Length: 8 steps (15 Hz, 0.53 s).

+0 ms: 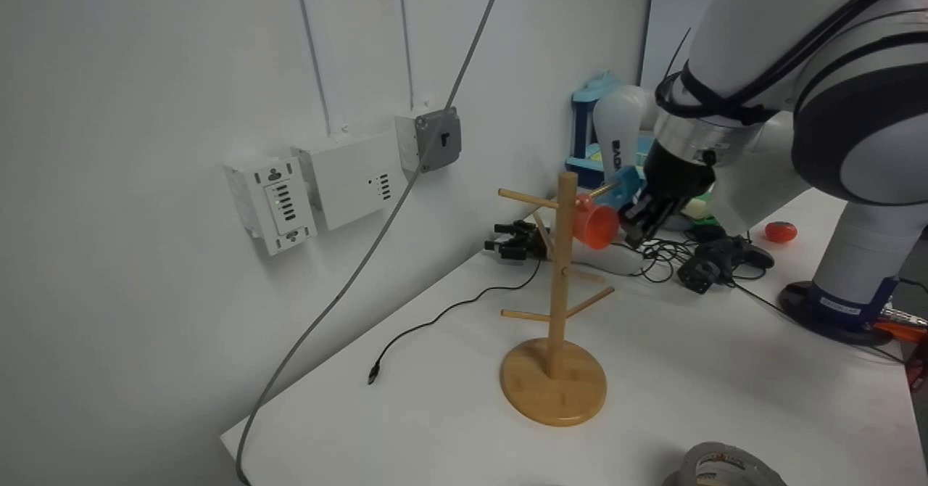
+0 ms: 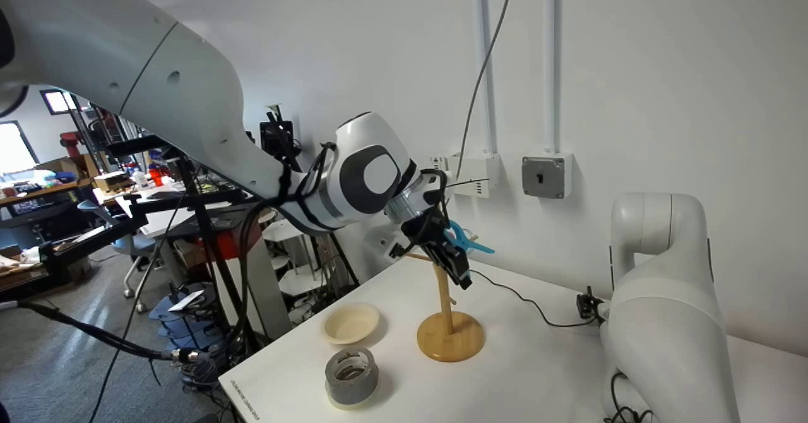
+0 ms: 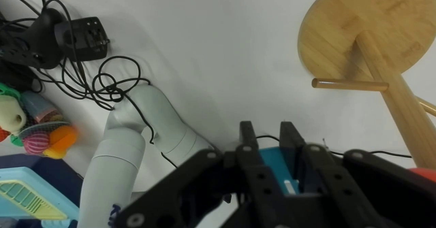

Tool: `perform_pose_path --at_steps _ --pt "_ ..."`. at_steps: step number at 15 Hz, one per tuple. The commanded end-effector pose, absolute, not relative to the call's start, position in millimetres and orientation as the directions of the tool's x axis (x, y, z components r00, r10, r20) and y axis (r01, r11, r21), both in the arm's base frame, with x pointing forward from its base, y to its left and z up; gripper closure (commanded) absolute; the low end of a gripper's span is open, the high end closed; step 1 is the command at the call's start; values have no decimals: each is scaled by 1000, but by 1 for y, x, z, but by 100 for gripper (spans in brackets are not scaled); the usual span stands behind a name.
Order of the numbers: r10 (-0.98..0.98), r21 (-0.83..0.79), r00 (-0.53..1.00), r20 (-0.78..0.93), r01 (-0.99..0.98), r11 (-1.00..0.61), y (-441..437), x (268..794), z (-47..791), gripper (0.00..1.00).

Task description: Remove the blue and orange objects from the hanger

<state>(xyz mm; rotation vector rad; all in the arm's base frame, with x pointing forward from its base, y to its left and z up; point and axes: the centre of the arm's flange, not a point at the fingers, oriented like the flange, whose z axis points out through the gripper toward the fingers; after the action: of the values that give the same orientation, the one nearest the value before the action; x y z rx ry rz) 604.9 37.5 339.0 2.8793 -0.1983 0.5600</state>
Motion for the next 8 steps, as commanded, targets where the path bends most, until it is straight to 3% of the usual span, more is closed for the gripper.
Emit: perform_pose_path --at_steps 1,8 --pt "-102 184 909 405 -191 -964 39 611 340 94" --pt "-174 143 879 444 -261 -955 18 601 368 94"
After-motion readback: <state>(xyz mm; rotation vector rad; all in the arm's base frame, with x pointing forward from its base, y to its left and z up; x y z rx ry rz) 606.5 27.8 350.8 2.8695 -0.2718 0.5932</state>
